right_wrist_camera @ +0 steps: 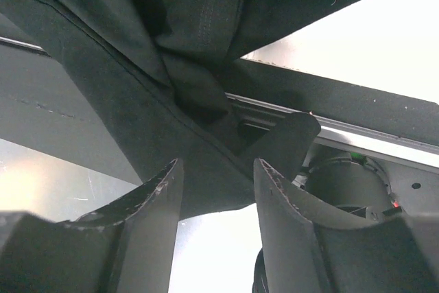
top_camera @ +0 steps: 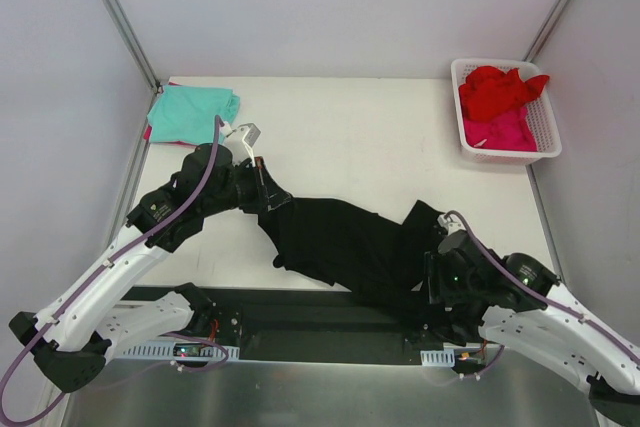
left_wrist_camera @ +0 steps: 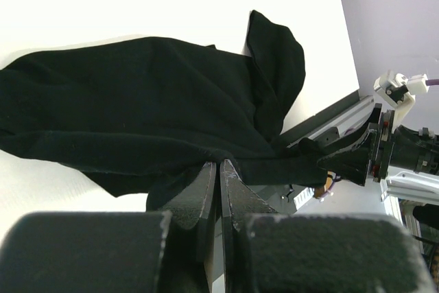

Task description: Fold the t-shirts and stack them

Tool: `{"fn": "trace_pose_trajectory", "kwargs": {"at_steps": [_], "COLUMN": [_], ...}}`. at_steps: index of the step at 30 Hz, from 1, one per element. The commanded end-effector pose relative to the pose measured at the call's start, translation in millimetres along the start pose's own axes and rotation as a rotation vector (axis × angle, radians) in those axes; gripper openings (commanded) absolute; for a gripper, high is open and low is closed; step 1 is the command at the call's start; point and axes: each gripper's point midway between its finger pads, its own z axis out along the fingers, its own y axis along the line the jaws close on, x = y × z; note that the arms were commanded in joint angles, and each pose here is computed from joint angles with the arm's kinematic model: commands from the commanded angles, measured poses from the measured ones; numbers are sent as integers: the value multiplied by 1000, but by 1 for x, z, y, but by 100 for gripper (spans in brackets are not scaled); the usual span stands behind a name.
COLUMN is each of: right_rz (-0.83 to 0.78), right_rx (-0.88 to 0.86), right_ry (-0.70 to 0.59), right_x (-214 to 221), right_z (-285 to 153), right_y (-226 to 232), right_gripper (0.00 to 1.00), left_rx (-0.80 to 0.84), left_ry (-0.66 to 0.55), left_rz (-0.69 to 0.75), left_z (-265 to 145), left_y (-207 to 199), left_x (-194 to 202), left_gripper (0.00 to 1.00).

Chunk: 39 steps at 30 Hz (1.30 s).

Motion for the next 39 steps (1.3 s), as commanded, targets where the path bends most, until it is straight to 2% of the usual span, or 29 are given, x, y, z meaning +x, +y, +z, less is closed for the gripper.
{"fn": "trace_pose_trajectory", "kwargs": {"at_steps": [1,7,10,16,19,22,23,26,28,34,39], "right_rz": [-6,-17,-41,-60,-68,-84,-90,-108,-118,-177,-286], "right_rx": [9,-1,13,-7,-42,-59,-58,-66,-67,-84,-59], "right_ry": [62,86,112,179,201,222,228,230,229,170,18], "right_x": [9,12,16,30,34,37,36,34,31,0,-65], "right_z": [-5,1,2,2,5,8,9,10,12,12,3], "right_y": [0,4,3,6,13,19,21,27,32,60,100], "right_gripper": [47,42,50,51,47,38,27,3,1,1,1], "left_rx": [41,37,34,35,34,37,37,36,34,32,32], "left_ry": [-51,-52,-53,-52,-53,-52,-52,-55,-56,-58,-58], "left_rz": [7,8,7,8,8,9,9,10,10,9,1], "left_z": [-5,-5,-5,-3,-2,-1,-1,-1,-1,0,1], "left_y": [-10,-9,-7,-7,-7,-7,-7,-7,-7,-6,-6], "left_x": [-15,-13,-13,-13,-13,-13,-13,-14,-13,-13,-13], "left_gripper": [0,0,0,0,0,0,0,0,0,0,0]}}
